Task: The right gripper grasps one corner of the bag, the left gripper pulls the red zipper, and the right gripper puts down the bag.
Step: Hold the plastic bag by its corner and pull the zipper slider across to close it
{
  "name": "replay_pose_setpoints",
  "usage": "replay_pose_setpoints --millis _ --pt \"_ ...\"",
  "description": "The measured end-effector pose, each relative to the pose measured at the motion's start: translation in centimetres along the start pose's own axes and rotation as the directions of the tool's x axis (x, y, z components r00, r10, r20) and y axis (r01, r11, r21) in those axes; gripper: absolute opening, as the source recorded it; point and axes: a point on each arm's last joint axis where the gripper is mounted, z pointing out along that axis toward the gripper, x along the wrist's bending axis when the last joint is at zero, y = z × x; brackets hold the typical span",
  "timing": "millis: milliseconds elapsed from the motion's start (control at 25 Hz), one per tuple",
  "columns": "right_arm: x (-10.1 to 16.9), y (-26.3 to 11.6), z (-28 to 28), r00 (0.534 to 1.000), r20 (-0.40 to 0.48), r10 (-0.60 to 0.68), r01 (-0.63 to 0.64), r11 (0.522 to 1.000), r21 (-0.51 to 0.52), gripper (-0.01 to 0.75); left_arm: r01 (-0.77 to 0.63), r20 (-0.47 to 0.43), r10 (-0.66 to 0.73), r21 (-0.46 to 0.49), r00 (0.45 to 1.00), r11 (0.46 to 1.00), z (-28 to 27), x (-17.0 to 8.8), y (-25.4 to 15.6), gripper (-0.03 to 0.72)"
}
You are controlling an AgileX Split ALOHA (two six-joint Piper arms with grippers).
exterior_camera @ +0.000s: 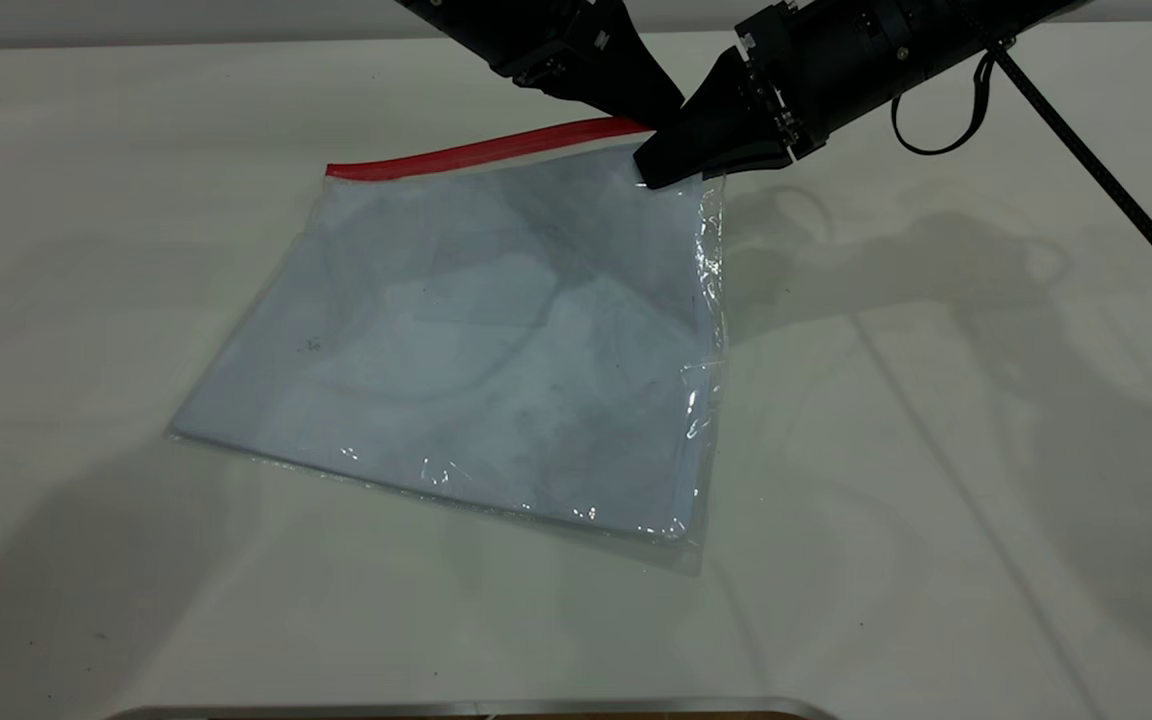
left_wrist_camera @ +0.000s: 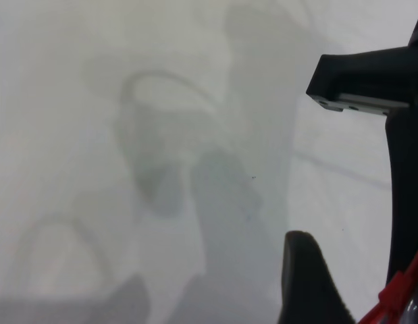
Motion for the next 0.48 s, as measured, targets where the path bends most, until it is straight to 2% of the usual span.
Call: replay_pose_setpoints --millis 200,400,480 --pt "0.00 0.00 0.00 1.000 0.000 0.000 0.000 1.000 0.000 0.033 0.001 0.012 -0.001 0.002 1.000 1.000 0.00 -0.11 -0.02 0.375" --pt "0.00 0.00 0.00 1.000 0.000 0.000 0.000 1.000 0.000 0.033 0.001 0.027 -0.001 0.004 1.000 1.000 0.00 -0.24 -0.04 0.222" --pt "0.00 0.00 0.00 1.000 0.000 0.000 0.000 1.000 0.000 0.033 0.001 0.029 -0.001 0.005 1.000 1.000 0.00 -0.26 -0.04 0.182"
